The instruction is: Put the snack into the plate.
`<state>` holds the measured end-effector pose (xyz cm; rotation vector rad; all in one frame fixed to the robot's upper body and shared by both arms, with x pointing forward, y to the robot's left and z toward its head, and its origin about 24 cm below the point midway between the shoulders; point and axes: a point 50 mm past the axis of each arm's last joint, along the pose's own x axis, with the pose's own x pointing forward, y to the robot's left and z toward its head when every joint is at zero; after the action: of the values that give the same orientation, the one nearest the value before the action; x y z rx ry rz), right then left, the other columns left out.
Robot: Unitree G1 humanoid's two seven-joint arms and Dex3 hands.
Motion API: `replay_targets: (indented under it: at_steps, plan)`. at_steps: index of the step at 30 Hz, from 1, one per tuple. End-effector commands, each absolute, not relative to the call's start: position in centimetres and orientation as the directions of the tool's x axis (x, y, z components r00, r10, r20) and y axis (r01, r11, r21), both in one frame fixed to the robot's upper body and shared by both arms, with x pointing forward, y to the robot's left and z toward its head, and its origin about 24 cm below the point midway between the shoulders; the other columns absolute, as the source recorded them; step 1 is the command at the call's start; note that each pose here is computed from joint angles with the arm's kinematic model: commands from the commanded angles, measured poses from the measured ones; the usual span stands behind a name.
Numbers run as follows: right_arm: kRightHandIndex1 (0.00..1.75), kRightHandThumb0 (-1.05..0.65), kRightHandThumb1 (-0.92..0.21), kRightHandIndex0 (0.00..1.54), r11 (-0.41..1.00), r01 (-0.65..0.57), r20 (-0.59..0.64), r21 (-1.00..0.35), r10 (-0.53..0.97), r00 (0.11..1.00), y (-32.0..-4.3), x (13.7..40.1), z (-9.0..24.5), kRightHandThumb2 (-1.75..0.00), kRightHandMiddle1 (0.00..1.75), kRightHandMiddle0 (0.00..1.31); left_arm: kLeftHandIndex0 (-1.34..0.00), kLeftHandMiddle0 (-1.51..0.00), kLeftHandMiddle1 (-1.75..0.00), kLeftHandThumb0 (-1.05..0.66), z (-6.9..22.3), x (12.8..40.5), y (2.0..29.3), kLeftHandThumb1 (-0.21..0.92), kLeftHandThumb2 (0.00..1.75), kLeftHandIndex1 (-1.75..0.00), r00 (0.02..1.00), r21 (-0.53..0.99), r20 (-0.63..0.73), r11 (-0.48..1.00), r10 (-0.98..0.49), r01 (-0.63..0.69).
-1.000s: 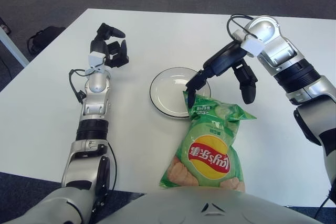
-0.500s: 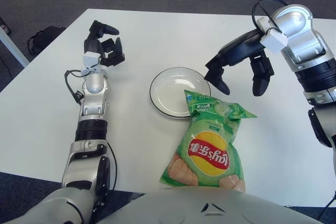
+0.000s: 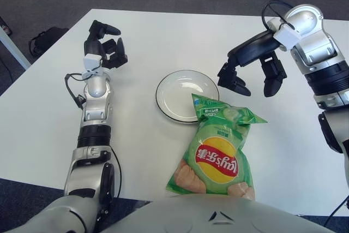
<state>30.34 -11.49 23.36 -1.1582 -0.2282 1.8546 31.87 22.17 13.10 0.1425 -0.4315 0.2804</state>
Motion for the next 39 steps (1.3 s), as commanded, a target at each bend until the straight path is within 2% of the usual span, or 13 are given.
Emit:
replay_targets:
  at_steps: [1, 2, 3, 6, 9, 12, 15, 34, 35, 36, 37, 38, 39]
  plan:
    - [1.75, -0.49, -0.31, 0.48, -0.609, -0.563, -0.663, -0.559, 0.736, -0.137, -12.0, 30.2, 24.1, -1.05, 1.35, 0.85, -0.44, -1.10, -1.75, -0.41, 13.2, 31.5, 22.5, 0.55, 1.03, -1.75, 0.859, 0.077, 0.447, 0.945, 0.251, -0.317]
    - [1.75, -0.49, -0.31, 0.48, -0.616, -0.558, -0.670, -0.556, 0.730, -0.139, -11.9, 30.2, 24.1, -1.05, 1.35, 0.85, -0.44, -1.10, -1.75, -0.41, 13.2, 31.5, 22.5, 0.54, 1.03, -1.75, 0.858, 0.077, 0.448, 0.945, 0.251, -0.317]
    - [1.75, -0.49, -0.31, 0.48, -0.594, -0.602, -0.641, -0.533, 0.748, -0.171, -12.7, 30.6, 23.3, -1.05, 1.35, 0.85, -0.44, -1.10, -1.75, -0.41, 13.2, 31.5, 22.5, 0.54, 1.03, -1.75, 0.857, 0.078, 0.448, 0.945, 0.253, -0.319]
    - [1.68, -0.17, -0.38, 0.55, -0.538, -0.687, -0.574, -0.489, 0.791, -0.211, -14.3, 31.4, 21.9, -1.12, 1.54, 0.55, -0.44, -1.11, -1.75, -0.41, 13.2, 31.4, 22.5, 0.54, 1.03, -1.75, 0.856, 0.079, 0.449, 0.943, 0.256, -0.323]
    - [1.67, -0.06, -0.44, 0.56, -0.539, -0.648, -0.568, -0.538, 0.800, -0.194, -14.6, 31.3, 22.2, -1.09, 1.61, 0.40, -0.44, -1.12, -1.75, -0.41, 13.2, 31.4, 22.5, 0.54, 1.04, -1.75, 0.856, 0.079, 0.448, 0.942, 0.259, -0.326]
    - [1.68, -0.02, -0.50, 0.45, -0.543, -0.632, -0.568, -0.553, 0.800, -0.191, -14.7, 31.4, 22.3, -1.05, 1.65, 0.39, -0.45, -1.14, -1.75, -0.42, 13.2, 31.3, 22.5, 0.53, 1.04, -1.75, 0.856, 0.080, 0.448, 0.942, 0.259, -0.327]
    - [1.68, -0.01, -0.52, 0.41, -0.545, -0.629, -0.569, -0.554, 0.800, -0.192, -14.7, 31.4, 22.3, -1.03, 1.67, 0.39, -0.45, -1.14, -1.75, -0.42, 13.2, 31.3, 22.5, 0.53, 1.05, -1.75, 0.856, 0.082, 0.448, 0.942, 0.257, -0.326]
    - [1.68, -0.01, -0.53, 0.40, -0.550, -0.627, -0.571, -0.552, 0.797, -0.196, -14.4, 31.7, 21.8, -1.02, 1.67, 0.39, -0.45, -1.13, -1.75, -0.42, 12.8, 31.6, 22.5, 0.53, 1.05, -1.75, 0.861, 0.080, 0.443, 0.945, 0.252, -0.318]
    - [1.68, -0.01, -0.53, 0.40, -0.328, -0.640, -0.401, -0.695, 0.915, -0.033, -14.1, 32.4, 21.1, -1.02, 1.67, 0.39, -0.45, -1.13, -1.75, -0.42, 12.8, 31.7, 22.5, 0.53, 1.05, -1.75, 0.861, 0.079, 0.442, 0.945, 0.252, -0.317]
    - [1.46, -0.14, -0.50, 0.32, -0.143, -0.625, -0.250, -0.768, 0.964, 0.087, -13.9, 32.7, 20.6, -0.98, 1.48, 0.31, -0.45, -1.13, -1.75, -0.42, 12.8, 31.7, 22.5, 0.53, 1.05, -1.75, 0.861, 0.079, 0.442, 0.945, 0.252, -0.317]
    - [1.09, -0.34, -0.47, 0.21, -0.012, -0.602, -0.142, -0.798, 0.975, 0.169, -14.0, 32.9, 20.4, -0.90, 1.17, 0.20, -0.45, -1.13, -1.75, -0.42, 12.8, 31.8, 22.5, 0.53, 1.05, -1.75, 0.861, 0.079, 0.442, 0.945, 0.251, -0.316]
    - [0.84, -0.47, -0.45, 0.14, 0.056, -0.586, -0.085, -0.809, 0.974, 0.211, -14.0, 32.9, 20.2, -0.85, 0.96, 0.13, -0.45, -1.13, -1.75, -0.42, 12.8, 31.8, 22.5, 0.53, 1.05, -1.75, 0.861, 0.079, 0.442, 0.945, 0.251, -0.316]
    - [0.69, -0.55, -0.44, 0.10, 0.059, -0.583, -0.083, -0.810, 0.973, 0.213, -13.9, 32.9, 20.2, -0.81, 0.83, 0.08, -0.45, -1.12, -1.75, -0.42, 12.8, 31.8, 22.5, 0.53, 1.04, -1.75, 0.861, 0.079, 0.442, 0.945, 0.251, -0.316]
